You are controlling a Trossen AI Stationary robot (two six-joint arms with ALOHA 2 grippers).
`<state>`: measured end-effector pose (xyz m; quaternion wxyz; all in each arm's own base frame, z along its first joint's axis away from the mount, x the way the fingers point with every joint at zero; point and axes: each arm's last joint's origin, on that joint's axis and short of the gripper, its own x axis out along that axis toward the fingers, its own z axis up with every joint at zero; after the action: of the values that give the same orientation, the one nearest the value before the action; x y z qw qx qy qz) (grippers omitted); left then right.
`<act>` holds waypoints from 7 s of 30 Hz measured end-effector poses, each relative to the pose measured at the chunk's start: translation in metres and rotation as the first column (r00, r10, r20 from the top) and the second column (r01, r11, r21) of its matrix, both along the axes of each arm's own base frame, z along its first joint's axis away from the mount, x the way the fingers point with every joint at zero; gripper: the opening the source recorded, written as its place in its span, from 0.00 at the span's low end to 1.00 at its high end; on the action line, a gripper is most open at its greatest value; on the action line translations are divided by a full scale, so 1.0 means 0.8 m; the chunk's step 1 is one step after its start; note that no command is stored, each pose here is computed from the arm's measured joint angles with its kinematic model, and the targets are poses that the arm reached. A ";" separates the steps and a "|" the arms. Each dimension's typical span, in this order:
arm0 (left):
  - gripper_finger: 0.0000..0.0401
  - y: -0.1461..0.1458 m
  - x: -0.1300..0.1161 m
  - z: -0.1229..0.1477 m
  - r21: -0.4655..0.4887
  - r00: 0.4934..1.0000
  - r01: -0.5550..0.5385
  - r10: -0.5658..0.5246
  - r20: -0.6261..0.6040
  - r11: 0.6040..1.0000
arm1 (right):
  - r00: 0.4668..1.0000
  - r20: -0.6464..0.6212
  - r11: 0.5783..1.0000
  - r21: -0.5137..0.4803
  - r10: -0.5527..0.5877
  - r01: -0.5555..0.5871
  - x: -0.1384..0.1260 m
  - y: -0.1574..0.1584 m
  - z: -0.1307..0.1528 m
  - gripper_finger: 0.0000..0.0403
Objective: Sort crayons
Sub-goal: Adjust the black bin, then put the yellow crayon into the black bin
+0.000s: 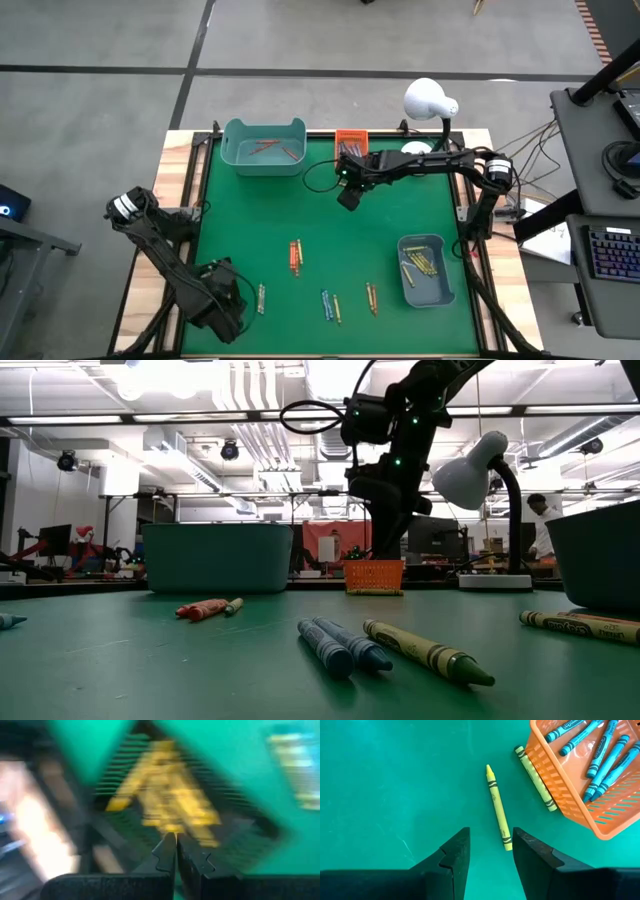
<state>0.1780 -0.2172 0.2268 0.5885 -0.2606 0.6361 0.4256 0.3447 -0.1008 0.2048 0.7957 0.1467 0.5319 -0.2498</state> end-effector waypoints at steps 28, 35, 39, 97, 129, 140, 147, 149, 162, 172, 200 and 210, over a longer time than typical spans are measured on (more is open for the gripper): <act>0.00 -0.034 -0.022 -0.035 -0.297 0.993 0.006 -0.042 -0.113 0.955 | 0.999 0.017 0.999 -0.005 0.048 -0.047 0.007 0.019 0.001 0.33; 0.00 -0.032 -0.030 -0.034 -0.267 0.983 -0.040 -0.010 -0.181 0.963 | 0.999 0.017 0.999 -0.005 0.047 -0.047 0.007 0.019 0.001 0.33; 0.00 -0.034 -0.029 -0.027 -0.269 0.982 -0.038 -0.013 -0.188 0.962 | 0.999 0.017 0.999 -0.006 0.048 -0.048 0.007 0.019 0.001 0.33; 0.00 -0.005 -0.010 0.048 0.365 0.891 0.202 -0.325 0.316 0.909 | 0.997 -0.014 0.997 -0.016 0.077 -0.077 0.002 0.012 0.004 0.33; 0.00 0.070 0.010 0.032 0.775 0.733 0.078 -0.563 0.382 0.627 | 0.929 -0.155 0.942 0.070 0.335 -0.328 -0.001 -0.043 -0.063 0.33; 0.00 0.075 0.014 0.032 0.788 0.737 0.074 -0.566 0.370 0.612 | 0.937 -0.122 0.945 0.035 0.328 -0.326 0.009 -0.048 -0.058 0.33; 0.00 0.078 0.017 0.032 0.794 0.741 0.070 -0.565 0.364 0.604 | 0.936 -0.151 0.947 0.029 0.319 -0.319 0.012 -0.050 -0.074 0.33; 0.00 0.077 0.017 0.032 0.799 0.733 0.064 -0.571 0.369 0.598 | 0.936 -0.152 0.948 0.031 0.318 -0.318 0.013 -0.050 -0.077 0.33; 0.00 0.071 0.025 0.031 0.802 0.673 0.004 -0.594 0.440 0.598 | 0.927 -0.112 0.932 0.093 0.359 -0.350 0.014 -0.047 -0.076 0.04; 0.00 0.041 0.054 0.064 0.812 0.591 0.178 -0.720 0.364 0.556 | 0.871 0.100 0.852 0.180 0.482 -0.492 0.007 0.002 -0.029 0.02; 0.00 0.138 0.034 0.078 0.833 0.281 0.273 -0.868 0.410 0.482 | 0.217 0.746 0.712 -0.442 0.629 -0.545 0.002 0.137 0.030 0.02; 0.05 0.143 0.026 -0.002 0.827 -0.124 -0.125 -0.835 0.535 0.548 | 0.139 0.755 0.688 -0.484 0.641 -0.541 0.029 0.152 0.028 0.02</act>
<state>0.1990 -0.1031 0.2253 0.9885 -0.0248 -0.1116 0.0991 0.3682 0.0205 0.2268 0.9840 -0.0045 0.0276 0.1759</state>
